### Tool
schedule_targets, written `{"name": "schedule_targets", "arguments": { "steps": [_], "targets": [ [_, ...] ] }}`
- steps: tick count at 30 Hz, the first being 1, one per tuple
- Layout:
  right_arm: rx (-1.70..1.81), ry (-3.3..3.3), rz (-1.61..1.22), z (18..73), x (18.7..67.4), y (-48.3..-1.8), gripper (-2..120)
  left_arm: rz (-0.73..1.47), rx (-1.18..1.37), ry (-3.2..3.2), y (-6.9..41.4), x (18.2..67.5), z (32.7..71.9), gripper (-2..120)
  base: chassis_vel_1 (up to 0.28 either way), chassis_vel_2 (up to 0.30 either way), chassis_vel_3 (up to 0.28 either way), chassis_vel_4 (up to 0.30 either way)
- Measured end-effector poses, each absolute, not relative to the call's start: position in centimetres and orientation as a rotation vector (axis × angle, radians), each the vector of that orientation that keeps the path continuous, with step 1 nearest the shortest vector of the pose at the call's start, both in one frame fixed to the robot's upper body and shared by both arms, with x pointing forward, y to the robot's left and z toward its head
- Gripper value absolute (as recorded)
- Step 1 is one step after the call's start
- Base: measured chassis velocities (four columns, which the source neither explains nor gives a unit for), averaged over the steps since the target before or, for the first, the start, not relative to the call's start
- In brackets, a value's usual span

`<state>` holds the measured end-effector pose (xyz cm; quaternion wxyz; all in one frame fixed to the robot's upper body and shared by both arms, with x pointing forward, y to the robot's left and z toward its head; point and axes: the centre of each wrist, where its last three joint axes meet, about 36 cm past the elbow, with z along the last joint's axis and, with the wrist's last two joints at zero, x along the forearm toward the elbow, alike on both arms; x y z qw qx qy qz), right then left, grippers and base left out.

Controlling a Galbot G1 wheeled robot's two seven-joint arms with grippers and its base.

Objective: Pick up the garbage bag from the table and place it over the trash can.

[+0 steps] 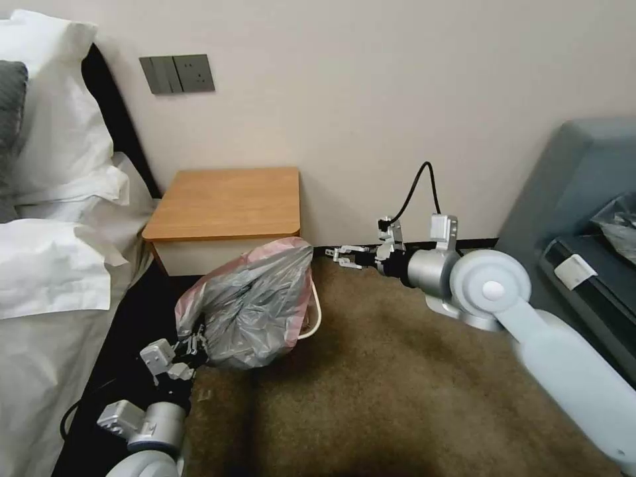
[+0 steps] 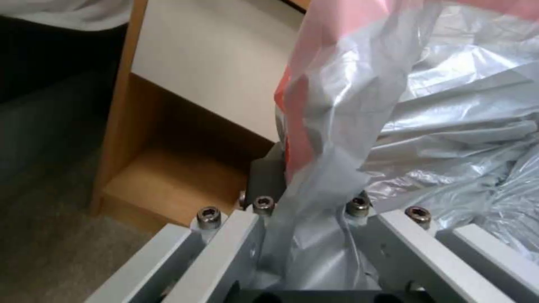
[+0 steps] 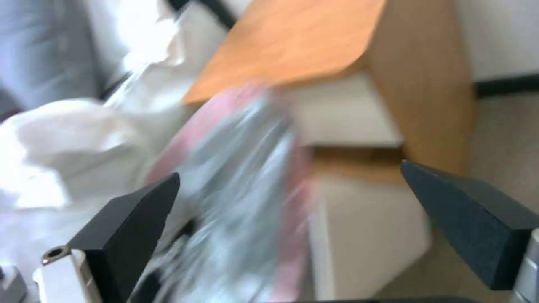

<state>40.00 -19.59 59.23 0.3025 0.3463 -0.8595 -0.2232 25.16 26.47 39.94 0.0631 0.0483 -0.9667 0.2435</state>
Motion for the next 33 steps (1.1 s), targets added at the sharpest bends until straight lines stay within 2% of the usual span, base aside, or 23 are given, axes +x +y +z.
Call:
{"name": "schedule_targets", "arguments": {
  "steps": [5,10,20,28,33],
  "targets": [
    [0.907,-2.169,-0.636,58.3,35.4,-19.7,100,0.779,0.187,-2.872,26.1,25.6,41.2,6,0.000,0.000,0.000,0.000],
    [0.927,-2.104,-0.652,56.2,33.7,-20.4,100,0.866,0.201,-2.807,25.9,25.8,43.0,6,0.000,0.000,0.000,0.000],
    [1.089,-2.074,-0.785,49.4,36.5,-20.0,100,0.997,0.187,-2.679,26.4,26.1,46.9,6,0.000,0.000,0.000,0.000],
    [1.183,-2.054,-0.854,47.9,36.6,-18.4,100,0.992,0.175,-2.656,26.7,26.3,47.4,6,0.000,0.000,0.000,0.000],
    [1.204,-2.025,-0.906,47.9,36.7,-17.3,95,0.992,0.168,-2.647,26.7,26.5,47.5,6,0.000,0.000,0.000,0.000]
  ]
}}
